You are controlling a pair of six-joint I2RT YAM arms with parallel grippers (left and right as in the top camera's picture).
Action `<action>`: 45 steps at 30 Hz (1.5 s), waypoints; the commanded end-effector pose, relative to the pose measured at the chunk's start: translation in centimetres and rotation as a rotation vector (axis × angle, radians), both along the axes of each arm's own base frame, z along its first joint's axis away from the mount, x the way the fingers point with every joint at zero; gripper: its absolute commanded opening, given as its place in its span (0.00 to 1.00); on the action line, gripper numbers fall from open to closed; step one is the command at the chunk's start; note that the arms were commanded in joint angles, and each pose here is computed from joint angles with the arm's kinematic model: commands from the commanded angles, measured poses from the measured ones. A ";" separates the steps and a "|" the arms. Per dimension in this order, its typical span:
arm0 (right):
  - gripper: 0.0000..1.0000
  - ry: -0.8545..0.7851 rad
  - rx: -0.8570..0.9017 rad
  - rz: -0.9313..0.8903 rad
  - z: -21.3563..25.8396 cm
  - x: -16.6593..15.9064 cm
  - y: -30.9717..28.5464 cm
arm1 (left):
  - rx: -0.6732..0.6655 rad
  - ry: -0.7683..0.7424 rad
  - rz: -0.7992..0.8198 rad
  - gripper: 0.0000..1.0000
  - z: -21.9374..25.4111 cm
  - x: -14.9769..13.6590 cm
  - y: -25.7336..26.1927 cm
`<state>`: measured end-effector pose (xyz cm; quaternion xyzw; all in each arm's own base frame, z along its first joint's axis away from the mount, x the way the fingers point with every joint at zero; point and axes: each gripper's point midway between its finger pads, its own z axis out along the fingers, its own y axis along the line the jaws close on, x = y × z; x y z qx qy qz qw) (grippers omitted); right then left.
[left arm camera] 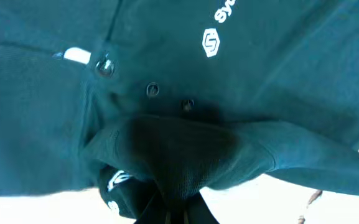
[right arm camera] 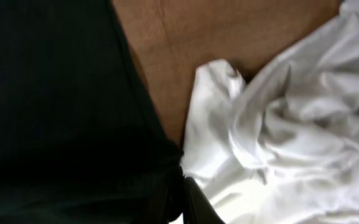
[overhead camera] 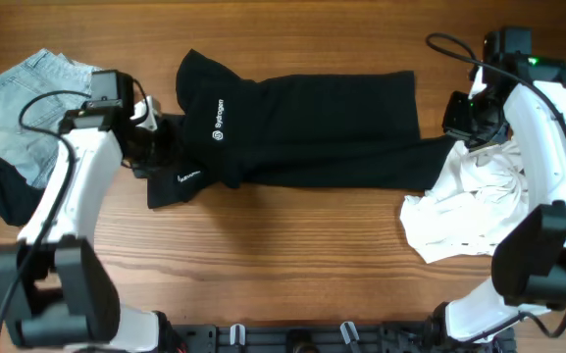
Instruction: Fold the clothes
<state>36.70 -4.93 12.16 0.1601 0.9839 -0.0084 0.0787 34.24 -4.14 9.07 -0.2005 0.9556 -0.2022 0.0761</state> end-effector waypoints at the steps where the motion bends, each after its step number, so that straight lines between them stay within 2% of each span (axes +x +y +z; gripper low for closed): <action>1: 0.10 -0.009 -0.001 0.046 -1.9 2.0 0.0 | -0.024 -0.039 -0.001 0.04 -1.1 2.2 -0.3; 5: 0.10 -0.031 0.016 0.049 -4.5 4.3 0.1 | -0.016 -0.057 0.003 0.04 -2.3 3.4 -0.1; 8: 0.16 -0.074 0.040 0.056 -6.4 6.4 0.4 | 0.037 -0.055 0.042 0.04 -3.2 4.1 0.9; 9: 0.28 -0.099 0.037 0.056 -6.7 7.2 0.3 | 0.064 -0.058 0.074 0.04 -3.3 4.4 1.5; 10: 0.56 -0.116 0.037 0.058 -6.7 7.7 0.3 | 0.075 -0.063 0.095 0.14 -3.3 4.7 1.8; 11: 0.64 -0.111 0.037 0.057 -6.7 7.6 0.3 | 0.073 -0.063 0.095 0.37 -3.3 4.6 1.7; 13: 0.64 -0.038 0.049 0.053 -7.1 5.8 0.5 | 0.073 -0.009 0.092 0.40 -3.7 3.4 1.7; 15: 0.54 0.080 0.076 0.054 -7.7 2.8 1.0 | 0.102 0.088 0.095 0.49 -4.3 1.2 2.0; 16: 0.48 0.108 0.087 0.066 -8.0 2.1 1.4 | 0.113 0.109 0.095 0.49 -4.4 0.6 2.2; 20: 0.31 0.156 0.186 0.153 -9.8 0.1 3.8 | 0.128 0.192 0.093 0.45 -5.6 -1.7 2.3; 22: 0.31 0.168 0.190 0.157 -10.7 -0.5 4.1 | 0.151 0.213 0.096 0.41 -6.8 -2.7 2.7; 25: 0.25 0.173 0.190 0.162 -11.7 -1.1 4.1 | 0.166 0.229 0.097 0.37 -8.7 -4.0 2.8; 30: 0.22 0.212 0.133 0.165 -13.3 -2.6 3.2 | 0.326 0.276 0.111 0.36 -10.9 -6.5 5.4; 36: 0.22 0.285 0.034 0.093 -14.3 -4.7 1.4 | 0.324 0.333 0.108 0.38 -11.0 -8.0 5.5; 38: 0.20 0.323 -0.039 0.032 -14.1 -5.6 0.2 | 0.315 0.373 0.137 0.39 -10.8 -9.0 6.0; 41: 0.17 0.308 0.005 0.039 -13.9 -5.1 0.9 | 0.240 0.313 0.114 0.43 -9.2 -7.6 4.9; 45: 0.31 0.257 0.039 0.039 -12.0 -3.1 1.4 | 0.137 0.096 0.046 0.50 -4.2 -3.6 1.6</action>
